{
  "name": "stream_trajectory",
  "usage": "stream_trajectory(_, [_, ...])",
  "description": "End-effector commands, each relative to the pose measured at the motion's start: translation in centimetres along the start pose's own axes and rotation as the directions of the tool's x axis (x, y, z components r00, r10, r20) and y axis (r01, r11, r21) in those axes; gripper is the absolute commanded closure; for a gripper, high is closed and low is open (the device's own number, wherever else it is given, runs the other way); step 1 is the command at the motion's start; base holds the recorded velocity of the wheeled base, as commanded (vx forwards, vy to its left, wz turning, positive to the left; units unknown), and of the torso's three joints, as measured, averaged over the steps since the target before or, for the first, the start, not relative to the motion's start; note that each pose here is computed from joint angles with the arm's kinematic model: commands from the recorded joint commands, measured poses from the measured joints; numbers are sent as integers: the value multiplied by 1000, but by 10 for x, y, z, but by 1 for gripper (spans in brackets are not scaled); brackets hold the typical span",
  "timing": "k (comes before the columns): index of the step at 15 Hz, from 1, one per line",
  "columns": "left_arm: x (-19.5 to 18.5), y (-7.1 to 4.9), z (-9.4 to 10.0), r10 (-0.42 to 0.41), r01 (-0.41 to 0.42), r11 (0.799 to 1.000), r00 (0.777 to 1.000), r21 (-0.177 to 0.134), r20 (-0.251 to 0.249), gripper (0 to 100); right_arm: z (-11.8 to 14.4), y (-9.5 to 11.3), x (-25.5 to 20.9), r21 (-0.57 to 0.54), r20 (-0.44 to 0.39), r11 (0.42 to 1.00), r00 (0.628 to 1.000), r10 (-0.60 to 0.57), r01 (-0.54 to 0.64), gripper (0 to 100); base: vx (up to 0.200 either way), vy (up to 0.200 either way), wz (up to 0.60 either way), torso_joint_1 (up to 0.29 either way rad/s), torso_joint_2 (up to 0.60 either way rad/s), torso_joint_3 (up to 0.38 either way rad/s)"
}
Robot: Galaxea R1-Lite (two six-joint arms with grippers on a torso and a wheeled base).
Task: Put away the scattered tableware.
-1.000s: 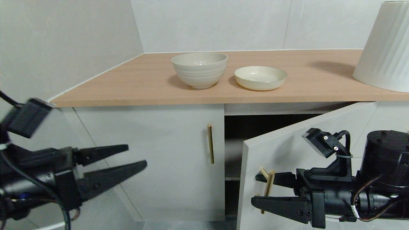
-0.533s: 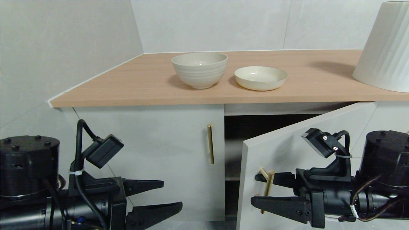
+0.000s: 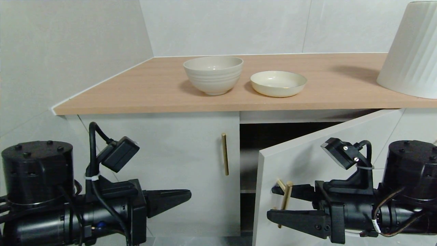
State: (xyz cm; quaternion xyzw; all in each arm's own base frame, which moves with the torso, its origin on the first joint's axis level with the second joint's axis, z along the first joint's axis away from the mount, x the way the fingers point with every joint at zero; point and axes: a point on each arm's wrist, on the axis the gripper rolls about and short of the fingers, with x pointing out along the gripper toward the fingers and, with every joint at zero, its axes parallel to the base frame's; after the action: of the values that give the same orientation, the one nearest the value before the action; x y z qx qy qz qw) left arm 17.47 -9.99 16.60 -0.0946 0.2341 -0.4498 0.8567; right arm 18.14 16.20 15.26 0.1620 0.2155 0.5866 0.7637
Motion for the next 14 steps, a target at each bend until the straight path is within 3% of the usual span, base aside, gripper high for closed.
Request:
stream_trajectory(1, [12,7,2,35,-35,999,999,-4,9,100,0,0,0,0,1,1000,1000,-1,1,0,0,0,0,0,0,0])
stream_trajectory(2, [21,11,10,38,-38,999,999,6,39,100,0,0,0,0,1,1000,1000,-1,1,0,0,0,0,0,0,0])
stream_trajectory(3, [36,17,12,25,-25,1000,999,-6,36,100,0,0,0,1,-2,1000,1000,-2,2,0,0,0,0,0,0,0])
stream_trajectory(5, [72,20,0,-24,24,1000,1000,-7,-14,100,-4,-1,-1,-25,-11,1000,1000,-9,9,0,0,0,0,0,0,0])
stream_trajectory(6, [95,21,1,-61,61,998,998,14,23,100,-5,-2,-2,-65,-9,998,1000,-24,23,0,0,0,0,0,0,0])
stream_trajectory(8, [116,19,1,-111,112,994,989,-7,96,100,-5,-2,-2,-69,-1,997,999,-47,46,0,0,0,0,0,0,0])
stream_trajectory(11, [133,29,-17,-99,101,995,992,-24,74,100,-6,-2,-2,-68,-2,997,999,-49,49,0,0,0,0,0,0,0])
stream_trajectory(14, [156,34,-18,-92,90,996,989,18,113,100,-3,0,-3,-76,14,996,998,-55,56,0,0,0,0,0,0,0])
